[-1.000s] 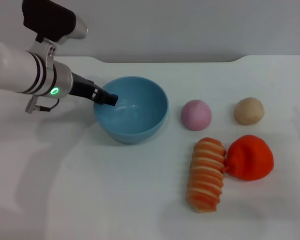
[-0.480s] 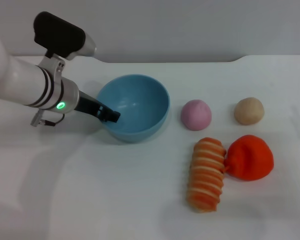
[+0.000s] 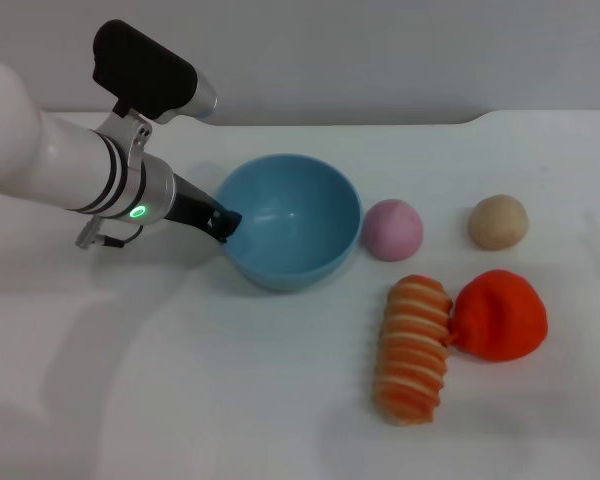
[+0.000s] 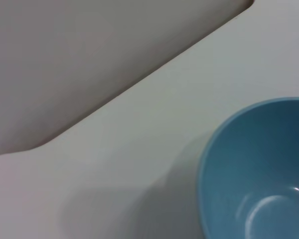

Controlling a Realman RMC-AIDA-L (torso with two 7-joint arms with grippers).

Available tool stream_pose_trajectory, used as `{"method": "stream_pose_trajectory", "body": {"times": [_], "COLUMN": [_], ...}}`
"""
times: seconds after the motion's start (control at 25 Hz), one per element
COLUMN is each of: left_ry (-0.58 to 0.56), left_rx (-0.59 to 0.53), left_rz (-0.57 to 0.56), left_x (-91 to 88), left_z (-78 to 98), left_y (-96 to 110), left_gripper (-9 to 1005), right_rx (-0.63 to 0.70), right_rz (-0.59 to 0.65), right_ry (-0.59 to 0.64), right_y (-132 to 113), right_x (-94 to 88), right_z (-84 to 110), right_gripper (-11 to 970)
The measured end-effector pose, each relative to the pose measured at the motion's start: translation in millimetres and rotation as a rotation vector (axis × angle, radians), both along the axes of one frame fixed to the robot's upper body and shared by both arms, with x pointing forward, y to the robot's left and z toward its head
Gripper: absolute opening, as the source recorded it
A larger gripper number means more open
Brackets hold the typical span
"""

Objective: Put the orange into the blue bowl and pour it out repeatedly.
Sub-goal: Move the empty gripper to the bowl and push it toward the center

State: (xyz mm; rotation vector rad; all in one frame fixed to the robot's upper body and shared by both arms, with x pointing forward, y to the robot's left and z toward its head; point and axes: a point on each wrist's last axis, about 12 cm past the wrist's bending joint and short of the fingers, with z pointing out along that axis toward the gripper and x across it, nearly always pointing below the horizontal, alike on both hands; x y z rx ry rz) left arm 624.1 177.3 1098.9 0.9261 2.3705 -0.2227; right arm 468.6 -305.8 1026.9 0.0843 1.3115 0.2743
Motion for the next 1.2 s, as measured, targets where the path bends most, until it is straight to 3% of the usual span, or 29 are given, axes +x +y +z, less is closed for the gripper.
{"method": "stream_pose_trajectory", "body": {"times": [0.16, 0.44, 0.6, 0.64, 0.72, 0.8, 0.92, 1.2], "left_ry": [-0.016, -0.058, -0.051, -0.051, 0.026, 0.072, 0.096, 0.097], "left_rx": [0.012, 0.016, 0.055, 0.055, 0.109, 0.125, 0.136, 0.142], "left_rz": [-0.026, -0.045, -0.049, -0.049, -0.032, -0.042, -0.052, -0.053], "left_x": [-0.2, 2.9, 10.5, 10.5, 17.5, 17.8, 17.3, 18.1], "left_z": [0.5, 13.8, 35.9, 35.9, 59.3, 68.6, 73.0, 80.0], "left_y": [-0.4, -1.2, 2.4, 2.4, 7.3, 5.5, 4.0, 3.1], "left_gripper": [139, 63, 20, 8, -3, -2, 0, 0], "right_rx": [-0.001, -0.002, 0.018, 0.029, 0.062, 0.083, 0.085, -0.003], "right_rz": [-0.004, -0.006, 0.046, 0.073, 0.142, 0.225, 0.342, 0.560], "right_ry": [-0.001, 0.029, 0.055, 0.065, 0.097, 0.143, 0.240, 0.495], "right_y": [-0.8, -3.1, -1.7, -2.2, -4.9, -10.3, -16.0, -23.8], "right_x": [0.5, 2.4, 9.1, 12.7, 22.6, 36.5, 59.6, 105.3], "right_z": [0.3, -2.5, -2.5, -1.9, 0.5, 5.8, 16.9, 72.0], "right_gripper": [768, 767, 767, 767, 767, 767, 768, 768]}}
